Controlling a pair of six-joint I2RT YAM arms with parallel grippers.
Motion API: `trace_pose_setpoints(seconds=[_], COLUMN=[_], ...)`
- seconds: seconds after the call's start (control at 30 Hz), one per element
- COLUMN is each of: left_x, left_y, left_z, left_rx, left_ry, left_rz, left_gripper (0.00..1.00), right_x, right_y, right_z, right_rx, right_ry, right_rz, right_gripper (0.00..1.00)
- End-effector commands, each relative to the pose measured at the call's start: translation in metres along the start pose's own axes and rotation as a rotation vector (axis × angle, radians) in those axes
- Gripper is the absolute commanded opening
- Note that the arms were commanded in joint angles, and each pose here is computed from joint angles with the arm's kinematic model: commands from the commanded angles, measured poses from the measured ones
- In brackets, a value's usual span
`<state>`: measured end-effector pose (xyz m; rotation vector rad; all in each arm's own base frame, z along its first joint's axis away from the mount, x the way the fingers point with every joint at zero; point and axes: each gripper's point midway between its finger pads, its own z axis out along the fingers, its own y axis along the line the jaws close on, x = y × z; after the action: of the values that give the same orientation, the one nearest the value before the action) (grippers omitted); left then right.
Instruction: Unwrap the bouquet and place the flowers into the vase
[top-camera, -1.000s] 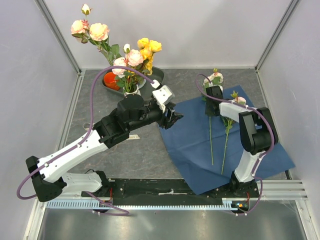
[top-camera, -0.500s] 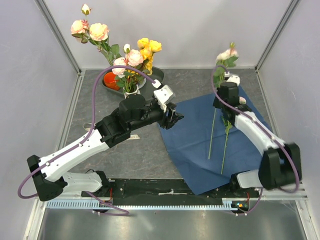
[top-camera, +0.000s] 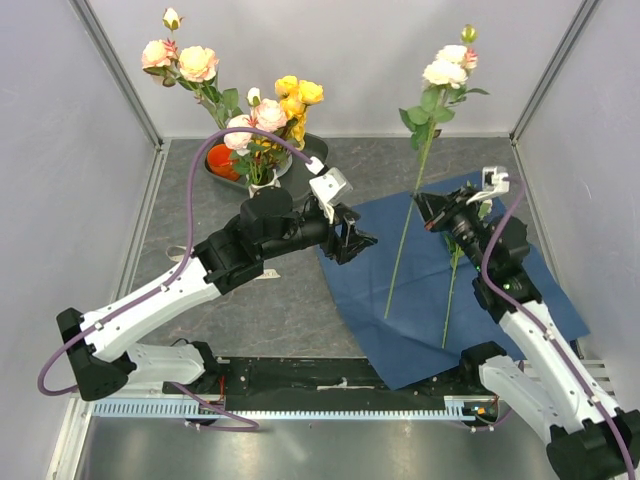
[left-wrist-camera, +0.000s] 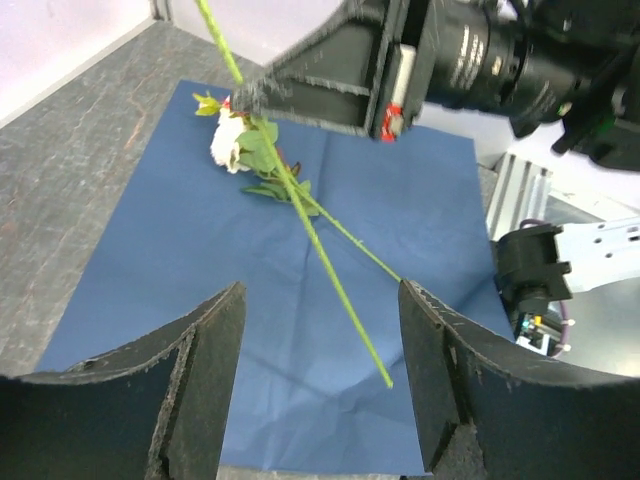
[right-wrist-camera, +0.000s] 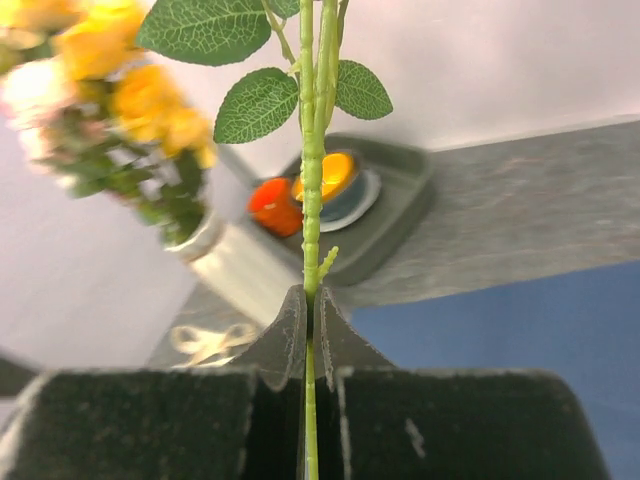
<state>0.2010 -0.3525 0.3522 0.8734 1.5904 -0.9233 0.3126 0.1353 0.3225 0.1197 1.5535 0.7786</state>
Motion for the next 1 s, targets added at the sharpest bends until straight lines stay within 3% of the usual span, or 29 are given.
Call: trace_pose_setpoints(seconds=[0.0, 0.2, 0.37, 0.67, 0.97], left_x=[-0.031, -0.034, -0.043, -0.043, -0.041], left_y=[-0.026, -0.038, -0.036, -0.008, -0.002], left_z=[-0.011, -0.011, -0.016, -0.014, -0.013], left_rx=[0.117, 0.228, 0.299, 0.262, 0.344], left_ry=[-0.111, -0.129, -0.164, -0.172, -0.177], left_rz=[-0.062, -0.137, -0.206, -0.293, -0.351], left_gripper=[0.69, 0.75, 0.75, 0.64, 0.54], right_x=[-0.013, -0.009, 0.012, 0.033, 0.044], right_y=[0.073, 0.112, 0.129, 0.143, 0.15], right_z=[-0.028, -0.045, -0.048, -0.055, -0.055], right_rx=[-0.318, -0.426, -0.502, -0.568, -0.591], right_ry=[-0.09, -0.058, 0.014, 0.062, 0.085], right_rz=[0.09, 0.029, 0.002, -0.013, -0.058], right_gripper=[0.0, 0.0, 0.0, 0.0, 0.0])
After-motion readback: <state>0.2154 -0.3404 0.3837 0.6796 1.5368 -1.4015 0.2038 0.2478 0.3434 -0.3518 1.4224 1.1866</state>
